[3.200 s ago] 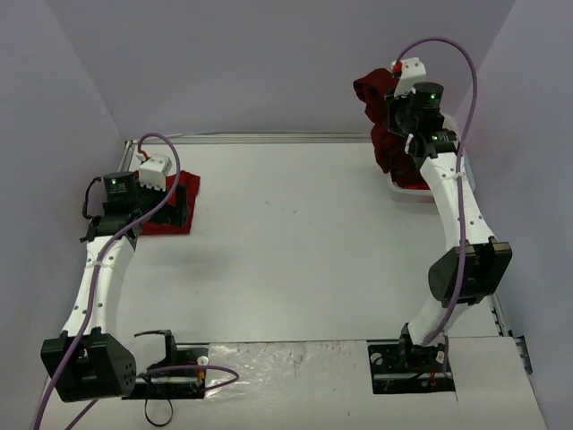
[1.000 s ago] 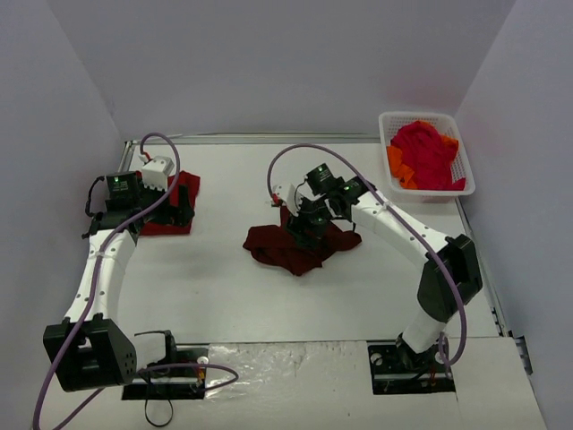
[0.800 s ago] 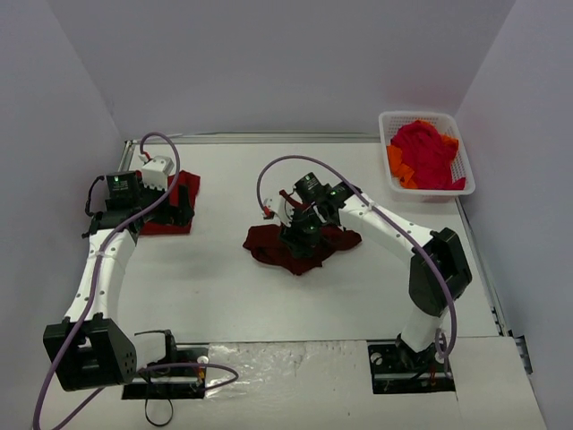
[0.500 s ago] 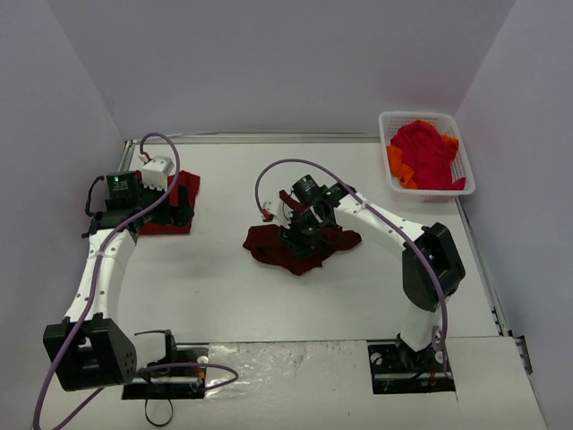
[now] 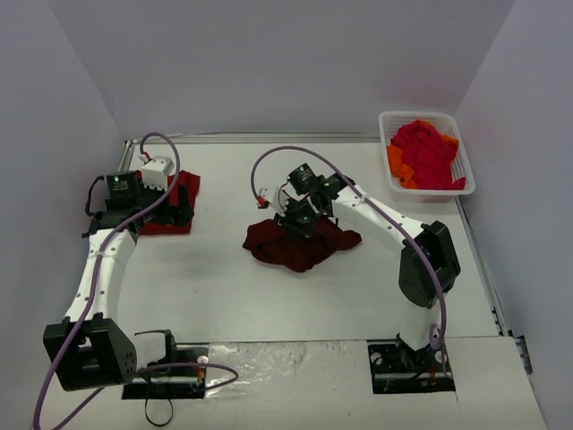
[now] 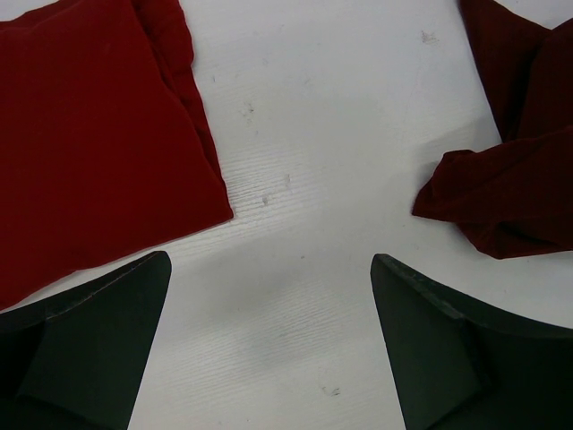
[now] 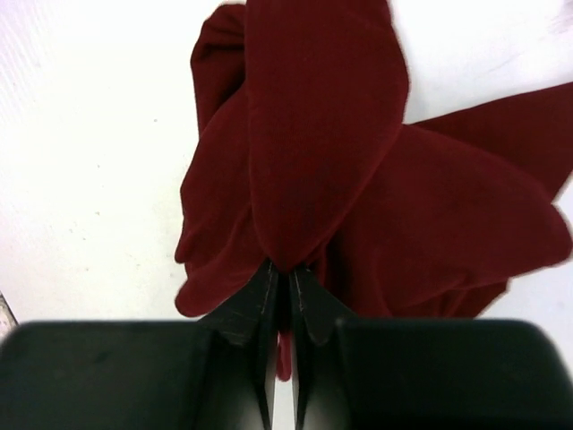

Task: Fold and stack the t-shirts
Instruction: Flatten out the tshirt

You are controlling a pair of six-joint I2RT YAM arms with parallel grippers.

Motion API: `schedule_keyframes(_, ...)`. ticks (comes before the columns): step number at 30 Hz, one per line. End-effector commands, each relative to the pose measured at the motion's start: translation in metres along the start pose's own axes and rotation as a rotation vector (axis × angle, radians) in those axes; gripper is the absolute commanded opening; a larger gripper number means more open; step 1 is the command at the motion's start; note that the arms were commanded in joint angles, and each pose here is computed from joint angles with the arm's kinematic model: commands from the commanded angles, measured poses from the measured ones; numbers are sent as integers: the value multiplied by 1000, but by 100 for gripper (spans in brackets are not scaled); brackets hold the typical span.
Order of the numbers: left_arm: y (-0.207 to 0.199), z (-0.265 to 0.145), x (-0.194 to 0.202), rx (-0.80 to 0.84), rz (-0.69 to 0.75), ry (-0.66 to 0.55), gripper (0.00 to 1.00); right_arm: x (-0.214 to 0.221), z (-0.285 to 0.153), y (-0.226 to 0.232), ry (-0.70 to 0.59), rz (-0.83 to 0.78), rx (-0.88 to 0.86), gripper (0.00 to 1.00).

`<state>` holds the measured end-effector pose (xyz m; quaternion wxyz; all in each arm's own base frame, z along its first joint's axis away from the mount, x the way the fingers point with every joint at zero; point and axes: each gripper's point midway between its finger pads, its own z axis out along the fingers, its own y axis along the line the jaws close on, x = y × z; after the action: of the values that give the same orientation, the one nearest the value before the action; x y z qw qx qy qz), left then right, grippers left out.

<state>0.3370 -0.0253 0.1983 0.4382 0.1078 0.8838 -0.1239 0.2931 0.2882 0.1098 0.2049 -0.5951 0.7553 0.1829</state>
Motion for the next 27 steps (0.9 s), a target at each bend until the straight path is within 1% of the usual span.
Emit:
schedule_keyframes(1,2,-10,-22,-12,24,-60,94,-30,-53,-5,-71,-25,87,0)
schedule_keyframes(5,2,-12,-23,-13,25,-63,94,-52,-88,-6,-139,-51,139,0)
schedule_keyframes(9,3,-12,-23,-20,28,-60,94,-72,-118,-21,-184,-71,245,0)
schedule_keyframes(10,3,-12,-22,-21,29,-57,94,-83,-132,-28,-216,-78,283,0)
schedule_keyframes(12,4,-13,-21,-27,30,-56,94,-89,-150,-47,-251,-58,348,0)
schedule_keyframes(13,4,-14,-22,-33,33,-59,94,-96,-166,-61,-279,-45,407,0)
schedule_keyframes(15,4,-16,-22,-36,37,-60,94,-92,-193,-98,-321,20,524,0)
schedule_keyframes(16,4,-17,-23,-37,39,-64,94,-87,-204,-114,-324,51,582,0)
schedule_keyframes(17,4,-18,-23,-40,41,-65,94,-78,-224,-139,-344,94,663,0)
schedule_keyframes(18,4,-19,-23,-41,41,-65,94,-70,-233,-152,-342,121,707,0)
schedule_keyframes(20,4,-21,-24,-44,42,-71,94,-48,-246,-178,-315,199,795,0)
schedule_keyframes(21,4,-21,-23,-44,44,-71,94,-29,-258,-194,-305,243,840,0)
schedule_keyframes(24,3,-20,-23,-39,42,-72,94,8,-270,-215,-260,342,926,0)
schedule_keyframes(27,2,-18,-23,-25,37,-68,94,34,-267,-219,-207,383,956,0)
